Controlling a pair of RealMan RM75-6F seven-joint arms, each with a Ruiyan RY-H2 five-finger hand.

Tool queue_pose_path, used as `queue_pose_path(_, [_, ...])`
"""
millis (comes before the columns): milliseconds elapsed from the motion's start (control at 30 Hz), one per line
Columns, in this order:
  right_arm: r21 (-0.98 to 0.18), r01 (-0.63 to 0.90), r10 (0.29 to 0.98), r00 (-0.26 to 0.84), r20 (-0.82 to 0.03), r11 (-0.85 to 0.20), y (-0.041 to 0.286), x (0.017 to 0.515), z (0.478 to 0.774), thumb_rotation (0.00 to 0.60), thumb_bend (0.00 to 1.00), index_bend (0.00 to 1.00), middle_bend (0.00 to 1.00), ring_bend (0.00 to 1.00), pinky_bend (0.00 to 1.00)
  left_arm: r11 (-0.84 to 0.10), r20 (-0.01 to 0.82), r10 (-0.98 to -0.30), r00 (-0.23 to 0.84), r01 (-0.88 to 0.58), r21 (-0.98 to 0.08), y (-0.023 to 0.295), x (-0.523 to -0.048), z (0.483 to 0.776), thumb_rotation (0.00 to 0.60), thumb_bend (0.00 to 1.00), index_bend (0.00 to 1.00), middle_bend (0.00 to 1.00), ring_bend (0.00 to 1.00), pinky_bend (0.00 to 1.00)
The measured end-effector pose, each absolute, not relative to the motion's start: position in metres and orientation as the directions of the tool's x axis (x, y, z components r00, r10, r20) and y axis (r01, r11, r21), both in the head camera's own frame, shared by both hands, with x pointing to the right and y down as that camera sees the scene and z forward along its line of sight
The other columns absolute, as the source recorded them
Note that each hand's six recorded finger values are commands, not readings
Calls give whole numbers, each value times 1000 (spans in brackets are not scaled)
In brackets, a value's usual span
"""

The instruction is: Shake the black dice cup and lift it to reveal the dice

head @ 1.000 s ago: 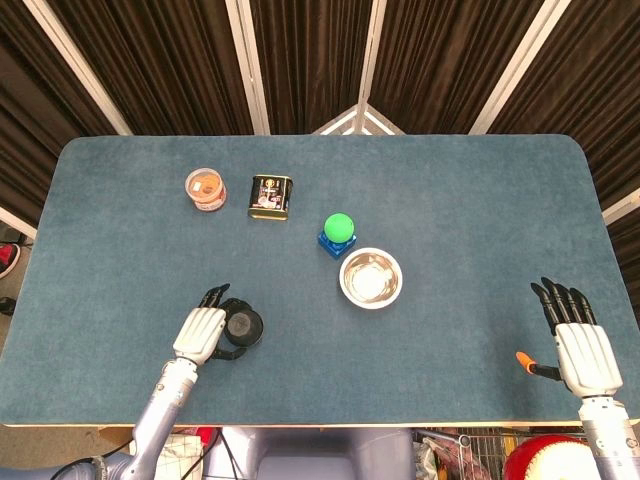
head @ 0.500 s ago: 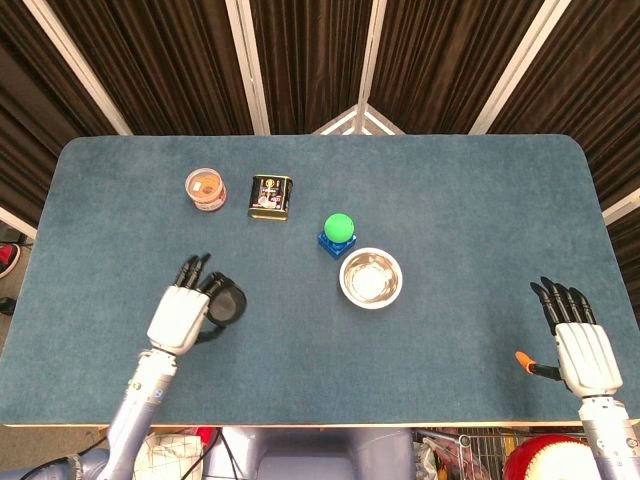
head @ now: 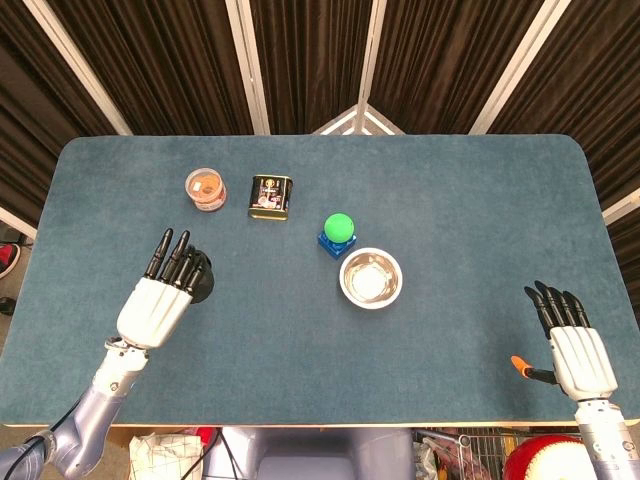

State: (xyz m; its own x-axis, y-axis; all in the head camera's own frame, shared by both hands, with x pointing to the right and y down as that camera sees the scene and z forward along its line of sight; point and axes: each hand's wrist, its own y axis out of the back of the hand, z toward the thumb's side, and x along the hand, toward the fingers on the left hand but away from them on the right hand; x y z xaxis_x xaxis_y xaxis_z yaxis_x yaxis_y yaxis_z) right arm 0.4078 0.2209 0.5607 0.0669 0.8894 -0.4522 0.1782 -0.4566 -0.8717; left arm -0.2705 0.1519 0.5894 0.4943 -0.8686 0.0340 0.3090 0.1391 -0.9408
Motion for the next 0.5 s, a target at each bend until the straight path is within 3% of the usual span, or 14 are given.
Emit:
queue_pose_path(133, [-870,176,887,70,-456,-461,219,408,564,600,185,31,0,13,0,-161,171,-894,413,59,-985,153,-264,593,600,380,384,439,19,23])
queue_pose_path(233, [-870,176,887,72,-456,-461,219,407,565,600,185,31,0,13,0,-414,315,-863,394,-197,-889,157,-253,595,600,380,384,437,19,18])
queue_pose_path(367, [-871,175,888,71,-454,-459,220,407,564,600,184,31,0,13,0,-655,498,-755,428,-443,-612,165,-242,603,600,380,384,435,19,18])
queue_pose_path(500, [-871,174,888,72,-454,-459,221,407,563,600,185,32,0,13,0,-753,622,-612,489,-601,-269,173,-235,609,600,380,386,437,19,19])
